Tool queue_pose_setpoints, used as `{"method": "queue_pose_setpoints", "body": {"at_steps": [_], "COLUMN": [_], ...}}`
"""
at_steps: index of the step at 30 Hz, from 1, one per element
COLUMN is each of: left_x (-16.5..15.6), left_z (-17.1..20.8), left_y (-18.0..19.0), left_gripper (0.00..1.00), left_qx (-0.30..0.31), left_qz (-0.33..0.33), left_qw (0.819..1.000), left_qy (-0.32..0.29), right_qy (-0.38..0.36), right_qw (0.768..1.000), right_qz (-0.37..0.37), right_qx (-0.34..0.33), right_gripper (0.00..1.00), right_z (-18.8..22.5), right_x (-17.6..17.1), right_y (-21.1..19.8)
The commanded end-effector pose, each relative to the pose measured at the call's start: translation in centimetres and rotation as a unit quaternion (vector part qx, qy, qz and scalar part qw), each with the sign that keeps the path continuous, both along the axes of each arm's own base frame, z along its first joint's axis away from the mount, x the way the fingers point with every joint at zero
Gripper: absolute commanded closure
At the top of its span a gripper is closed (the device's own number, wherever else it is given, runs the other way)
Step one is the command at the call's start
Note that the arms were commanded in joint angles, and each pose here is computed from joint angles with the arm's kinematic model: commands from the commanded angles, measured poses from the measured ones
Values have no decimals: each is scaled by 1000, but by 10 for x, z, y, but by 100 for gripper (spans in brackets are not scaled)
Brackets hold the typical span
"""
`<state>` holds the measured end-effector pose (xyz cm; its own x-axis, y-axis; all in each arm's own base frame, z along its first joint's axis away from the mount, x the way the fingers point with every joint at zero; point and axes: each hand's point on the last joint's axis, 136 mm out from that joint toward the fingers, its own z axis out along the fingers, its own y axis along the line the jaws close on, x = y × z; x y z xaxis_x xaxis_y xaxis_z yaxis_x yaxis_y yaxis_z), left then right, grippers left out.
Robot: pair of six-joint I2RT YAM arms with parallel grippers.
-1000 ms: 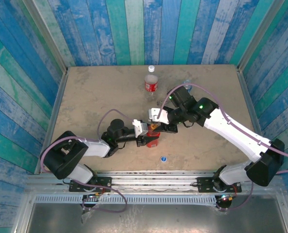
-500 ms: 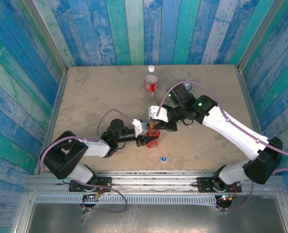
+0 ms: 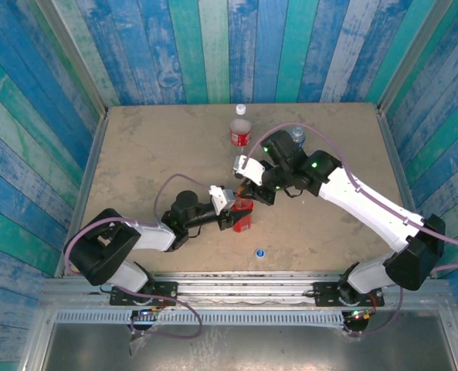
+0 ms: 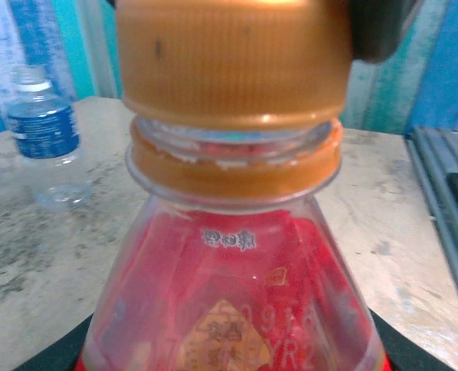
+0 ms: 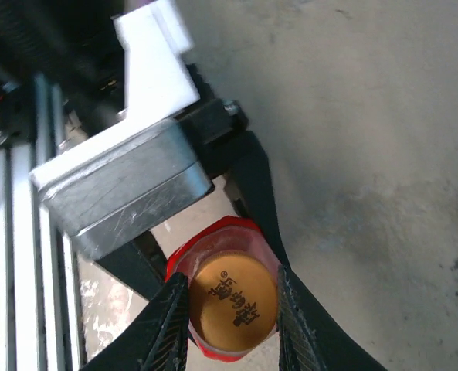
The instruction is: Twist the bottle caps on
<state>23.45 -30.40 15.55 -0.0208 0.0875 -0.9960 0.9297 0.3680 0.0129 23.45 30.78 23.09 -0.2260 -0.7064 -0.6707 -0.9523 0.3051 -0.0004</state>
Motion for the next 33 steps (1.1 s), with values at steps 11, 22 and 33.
{"method": "queue_pose_setpoints", "body": {"at_steps": [11, 22, 33], "left_x": [24, -7, -23], "left_z": [17, 7, 5], "left_y": [5, 6, 9], "left_gripper": [46, 49, 49], "left_qx": [10, 71, 119], "left_qz": [73, -1, -43], "left_qw": [996, 992, 983], "left_qy": [-57, -102, -133], "right_qy": [51, -81, -215], "right_qw": [955, 991, 940], "right_qz": [-288, -107, 229], "right_qx": [-52, -14, -136], "right_gripper": [73, 39, 44], "right_z": [-17, 52, 21], "right_x": [6, -6, -67], "right_y": [-16, -15, -39]}}
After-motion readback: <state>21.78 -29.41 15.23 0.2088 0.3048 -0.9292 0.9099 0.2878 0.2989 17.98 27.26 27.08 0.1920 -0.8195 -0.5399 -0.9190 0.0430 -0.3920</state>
